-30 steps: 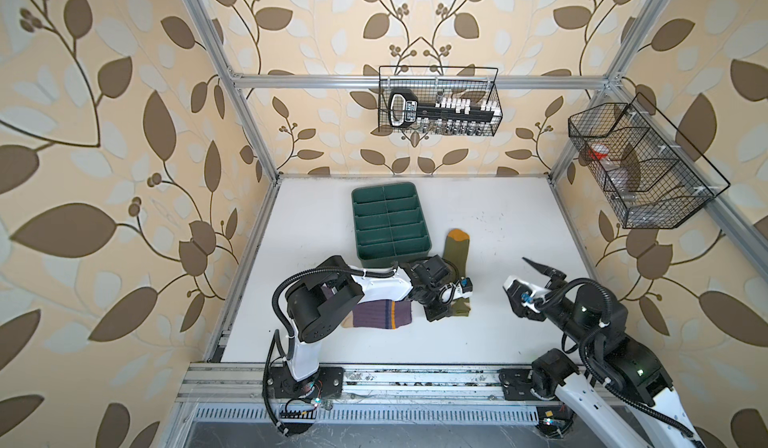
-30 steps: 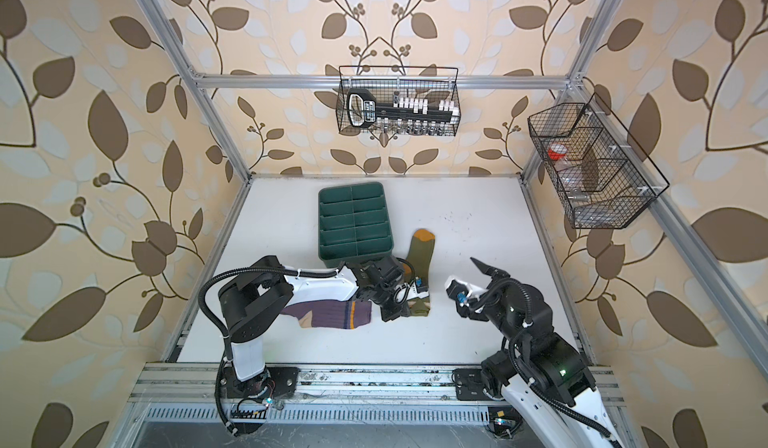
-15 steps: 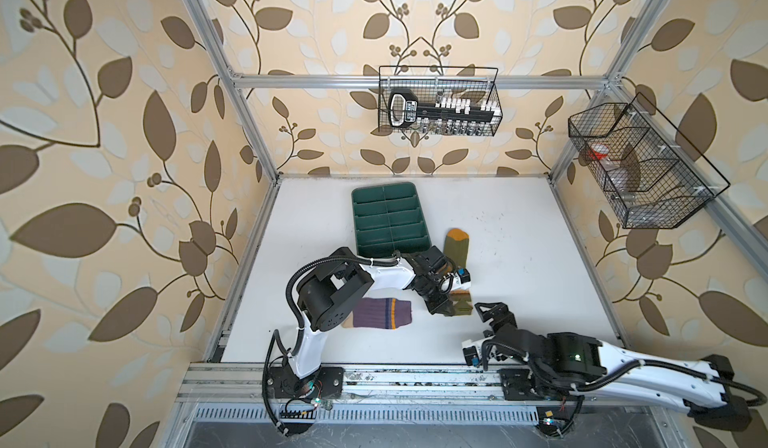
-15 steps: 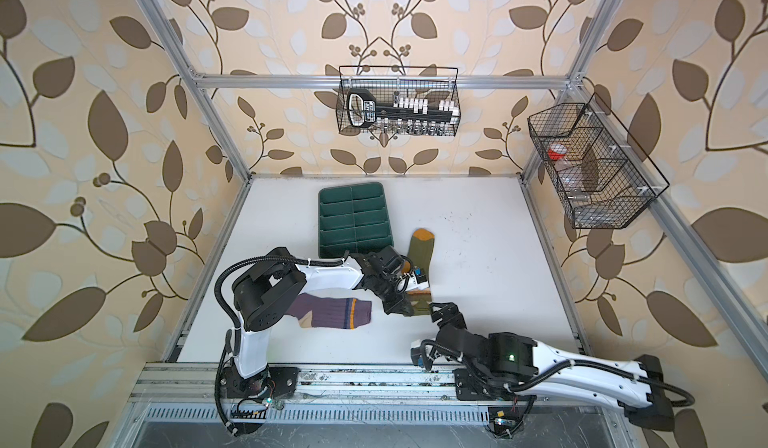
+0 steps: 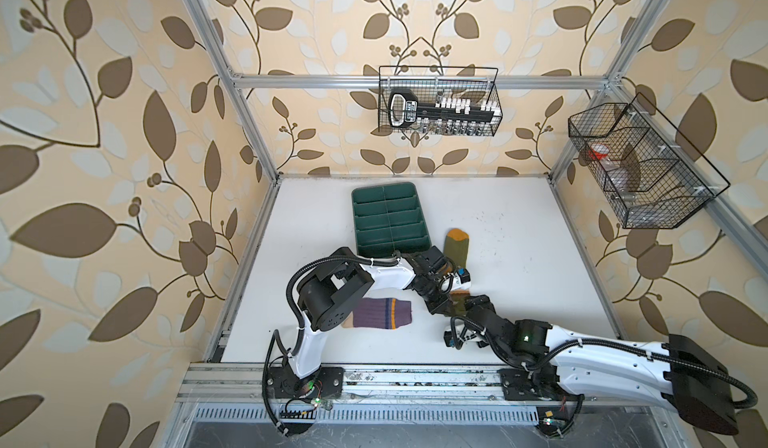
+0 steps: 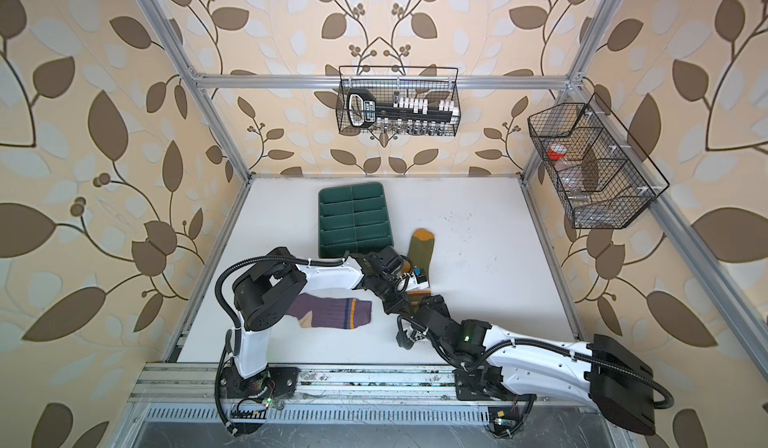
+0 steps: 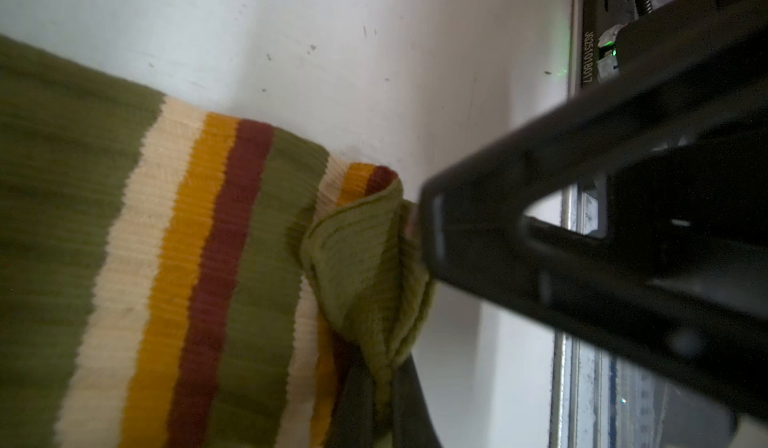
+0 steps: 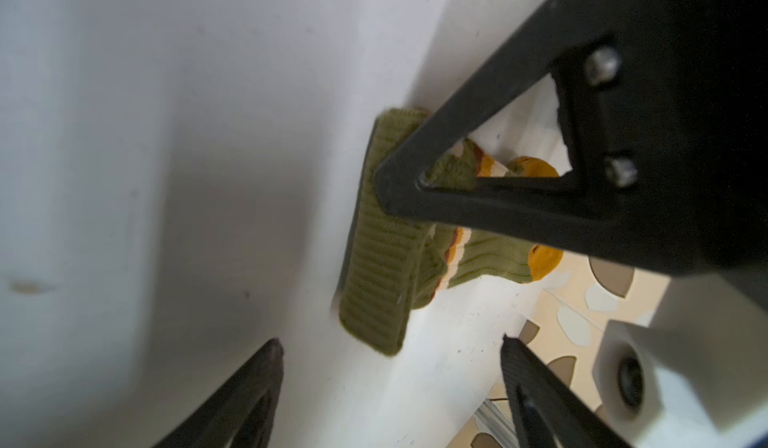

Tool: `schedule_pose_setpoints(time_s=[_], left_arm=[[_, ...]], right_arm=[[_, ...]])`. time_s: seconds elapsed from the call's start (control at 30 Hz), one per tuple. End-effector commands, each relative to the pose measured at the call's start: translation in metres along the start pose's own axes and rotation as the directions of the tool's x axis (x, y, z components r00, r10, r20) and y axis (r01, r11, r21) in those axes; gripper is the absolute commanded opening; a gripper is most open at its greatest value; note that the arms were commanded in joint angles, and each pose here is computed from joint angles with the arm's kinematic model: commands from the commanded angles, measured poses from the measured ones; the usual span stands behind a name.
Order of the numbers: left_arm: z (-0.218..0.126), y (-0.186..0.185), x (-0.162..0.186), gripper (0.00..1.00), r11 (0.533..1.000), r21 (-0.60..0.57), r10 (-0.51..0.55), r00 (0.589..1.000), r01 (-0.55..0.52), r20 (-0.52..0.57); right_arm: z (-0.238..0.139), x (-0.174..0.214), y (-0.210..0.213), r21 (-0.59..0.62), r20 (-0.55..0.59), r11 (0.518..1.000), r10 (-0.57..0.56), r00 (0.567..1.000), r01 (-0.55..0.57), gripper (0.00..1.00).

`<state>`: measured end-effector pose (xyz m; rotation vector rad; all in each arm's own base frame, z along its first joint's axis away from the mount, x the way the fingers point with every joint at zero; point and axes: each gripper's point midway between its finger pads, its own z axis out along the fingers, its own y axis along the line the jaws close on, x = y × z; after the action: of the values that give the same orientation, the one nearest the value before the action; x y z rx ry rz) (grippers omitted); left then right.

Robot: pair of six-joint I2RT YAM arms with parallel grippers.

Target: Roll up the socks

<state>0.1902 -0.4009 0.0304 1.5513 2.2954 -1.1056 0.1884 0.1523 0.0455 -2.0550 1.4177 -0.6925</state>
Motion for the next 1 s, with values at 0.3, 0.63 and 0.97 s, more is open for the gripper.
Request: schedule_pose_setpoints(time_s=[0.3,0.63,0.97], left_arm=[[0.001,-0.001,0.008,0.0,1.0,0.015,-0.014,1.0,0.014,-0.022],[-0.008,-0.006,-0.002,0.0,1.0,0.008,0.012,1.0,-0.012,0.015],[-0.054,-0.024,-0.039,0.41,0.991,-0.097,0.114,0.974,-0.097,0.195]], right_arm=[[0.021,-0.026,0.0,-0.076,0.09,0.997,0.038,0.995,-0.032,0.65],[0.027,-0.028,0.024,-0.175,0.097,0.985,0.019,0.995,-0.002,0.2],[0.02,-0.03,0.051,-0.338,0.14,0.941,0.038,0.989,0.011,0.0]])
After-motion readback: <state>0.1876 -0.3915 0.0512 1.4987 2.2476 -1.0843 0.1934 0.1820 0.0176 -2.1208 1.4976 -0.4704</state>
